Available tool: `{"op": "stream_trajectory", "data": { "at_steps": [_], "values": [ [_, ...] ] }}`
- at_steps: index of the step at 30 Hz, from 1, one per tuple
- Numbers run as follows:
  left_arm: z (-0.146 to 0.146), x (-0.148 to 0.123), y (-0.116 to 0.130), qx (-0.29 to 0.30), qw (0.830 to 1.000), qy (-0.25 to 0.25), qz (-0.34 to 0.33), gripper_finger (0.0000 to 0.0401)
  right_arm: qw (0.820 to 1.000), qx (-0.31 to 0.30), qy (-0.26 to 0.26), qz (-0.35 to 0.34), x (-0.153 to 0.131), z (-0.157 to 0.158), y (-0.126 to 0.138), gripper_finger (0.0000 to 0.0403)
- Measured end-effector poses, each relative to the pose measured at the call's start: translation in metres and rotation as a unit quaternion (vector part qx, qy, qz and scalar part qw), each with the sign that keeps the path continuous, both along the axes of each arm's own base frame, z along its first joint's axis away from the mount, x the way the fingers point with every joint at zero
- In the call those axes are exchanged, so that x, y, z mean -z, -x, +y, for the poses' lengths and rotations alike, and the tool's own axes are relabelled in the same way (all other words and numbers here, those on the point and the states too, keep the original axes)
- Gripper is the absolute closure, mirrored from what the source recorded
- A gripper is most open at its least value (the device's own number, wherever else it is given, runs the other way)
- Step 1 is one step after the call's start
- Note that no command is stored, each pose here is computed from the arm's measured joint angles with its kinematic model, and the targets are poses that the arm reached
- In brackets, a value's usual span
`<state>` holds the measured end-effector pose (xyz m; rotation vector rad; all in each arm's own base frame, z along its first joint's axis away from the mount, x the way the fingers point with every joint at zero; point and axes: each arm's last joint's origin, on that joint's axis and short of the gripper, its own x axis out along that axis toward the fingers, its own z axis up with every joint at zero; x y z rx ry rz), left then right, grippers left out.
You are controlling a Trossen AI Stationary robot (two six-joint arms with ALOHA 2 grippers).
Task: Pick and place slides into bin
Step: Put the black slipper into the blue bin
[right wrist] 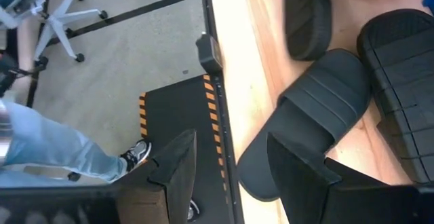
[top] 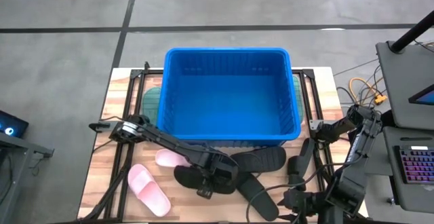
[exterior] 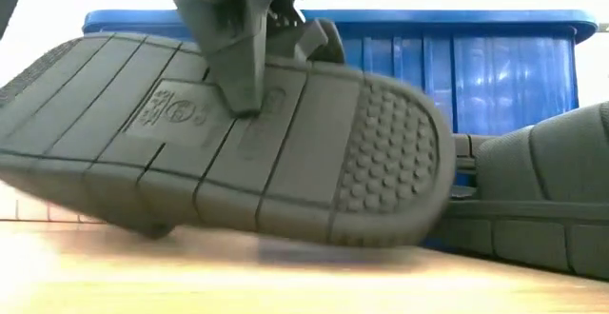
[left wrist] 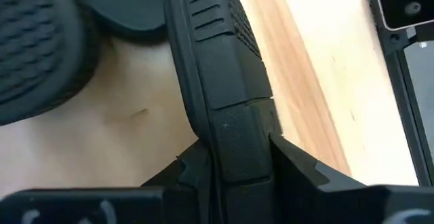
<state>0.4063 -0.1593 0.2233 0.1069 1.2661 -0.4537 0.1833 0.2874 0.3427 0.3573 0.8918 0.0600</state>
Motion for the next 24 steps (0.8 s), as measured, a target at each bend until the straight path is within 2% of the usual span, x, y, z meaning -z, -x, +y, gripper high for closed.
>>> {"op": "stream_trajectory", "data": {
  "at_steps": [3, 10, 19, 21, 24],
  "values": [
    [0.0, -0.017, 0.0, 0.003, 1.0, -0.005, 0.0, 0.0324, 1.0, -0.005, -0.009, 0.001, -0.009, 0.0, 0.001, 0.0232],
    [-0.004, -0.064, 0.0, 0.006, 0.999, 0.006, -0.032, 0.0328, 0.999, -0.02, -0.048, -0.013, -0.037, -0.001, 0.005, 0.0232],
    [-0.009, -0.136, 0.015, -0.006, 0.991, -0.049, -0.125, 0.0329, 0.993, -0.038, -0.107, -0.028, -0.067, -0.002, 0.029, 0.0232],
    [-0.012, -0.151, 0.017, -0.012, 0.986, -0.044, -0.16, 0.0329, 0.992, -0.037, -0.117, -0.031, -0.071, -0.002, 0.033, 0.0232],
    [-0.014, -0.175, 0.029, -0.023, 0.975, -0.011, -0.221, 0.033, 0.991, -0.03, -0.12, -0.04, -0.073, -0.002, 0.038, 0.0232]
  ]
}}
